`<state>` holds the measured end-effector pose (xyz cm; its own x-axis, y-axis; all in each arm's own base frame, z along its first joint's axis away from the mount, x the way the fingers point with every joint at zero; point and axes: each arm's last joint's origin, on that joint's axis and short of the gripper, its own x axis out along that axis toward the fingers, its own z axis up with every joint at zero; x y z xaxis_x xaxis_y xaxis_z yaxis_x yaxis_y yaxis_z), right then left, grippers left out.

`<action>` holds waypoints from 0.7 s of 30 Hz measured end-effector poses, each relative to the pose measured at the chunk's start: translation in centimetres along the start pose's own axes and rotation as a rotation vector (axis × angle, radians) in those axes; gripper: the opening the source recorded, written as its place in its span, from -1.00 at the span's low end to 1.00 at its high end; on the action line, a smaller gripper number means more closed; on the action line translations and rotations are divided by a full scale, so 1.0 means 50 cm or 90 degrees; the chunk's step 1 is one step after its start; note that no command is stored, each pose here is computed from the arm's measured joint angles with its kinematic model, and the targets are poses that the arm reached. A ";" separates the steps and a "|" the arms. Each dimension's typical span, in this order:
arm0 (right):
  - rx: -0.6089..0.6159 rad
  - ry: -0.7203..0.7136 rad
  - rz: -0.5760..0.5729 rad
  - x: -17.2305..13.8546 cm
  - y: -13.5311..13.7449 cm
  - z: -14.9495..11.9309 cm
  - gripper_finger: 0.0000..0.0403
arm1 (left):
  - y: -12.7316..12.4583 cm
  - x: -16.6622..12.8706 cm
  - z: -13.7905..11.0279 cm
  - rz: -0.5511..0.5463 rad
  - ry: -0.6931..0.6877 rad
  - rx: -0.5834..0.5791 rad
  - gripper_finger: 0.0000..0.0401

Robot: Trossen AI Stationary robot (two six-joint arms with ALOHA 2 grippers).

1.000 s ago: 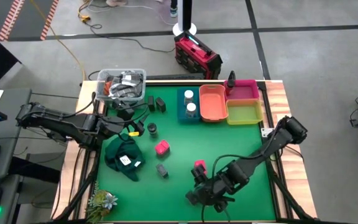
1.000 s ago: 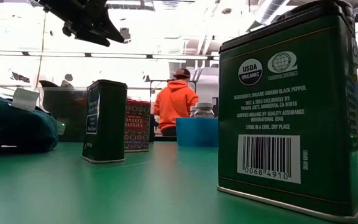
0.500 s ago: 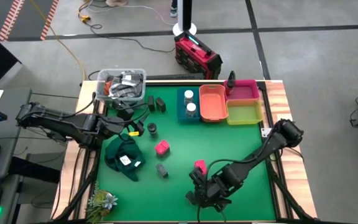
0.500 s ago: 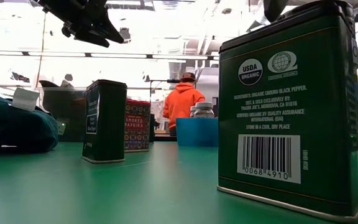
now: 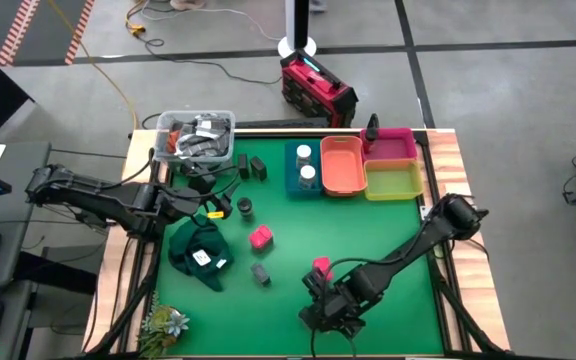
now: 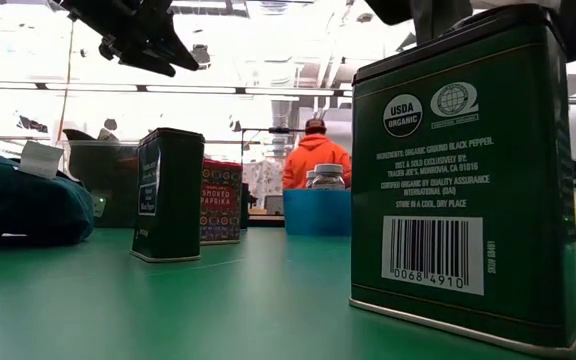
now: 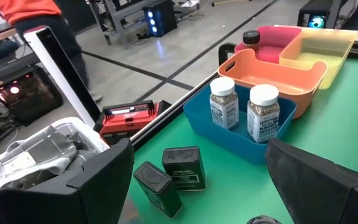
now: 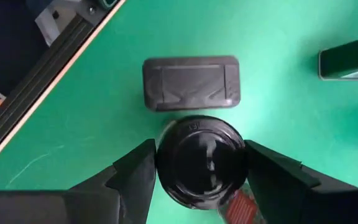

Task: Sort spices by type
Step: Put the bottom black seasoning bottle into the pink bin

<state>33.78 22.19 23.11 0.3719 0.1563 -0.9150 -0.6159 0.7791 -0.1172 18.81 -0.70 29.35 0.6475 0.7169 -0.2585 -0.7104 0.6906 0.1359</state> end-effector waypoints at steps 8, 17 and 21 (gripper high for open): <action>0.002 0.009 -0.001 0.009 -0.005 -0.002 0.29 | 0.000 0.000 0.000 0.000 0.000 0.000 0.73; 0.007 0.017 0.000 0.008 -0.010 -0.005 0.13 | 0.000 0.000 -0.001 0.001 0.002 0.003 0.73; 0.013 0.041 0.003 0.006 -0.009 -0.012 0.14 | 0.000 0.000 -0.001 0.000 0.002 0.003 0.73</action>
<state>33.76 21.53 22.65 0.3240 0.1213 -0.9383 -0.6033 0.7904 -0.1062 18.79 -0.70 29.31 0.6461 0.7171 -0.2614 -0.7096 0.6905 0.1404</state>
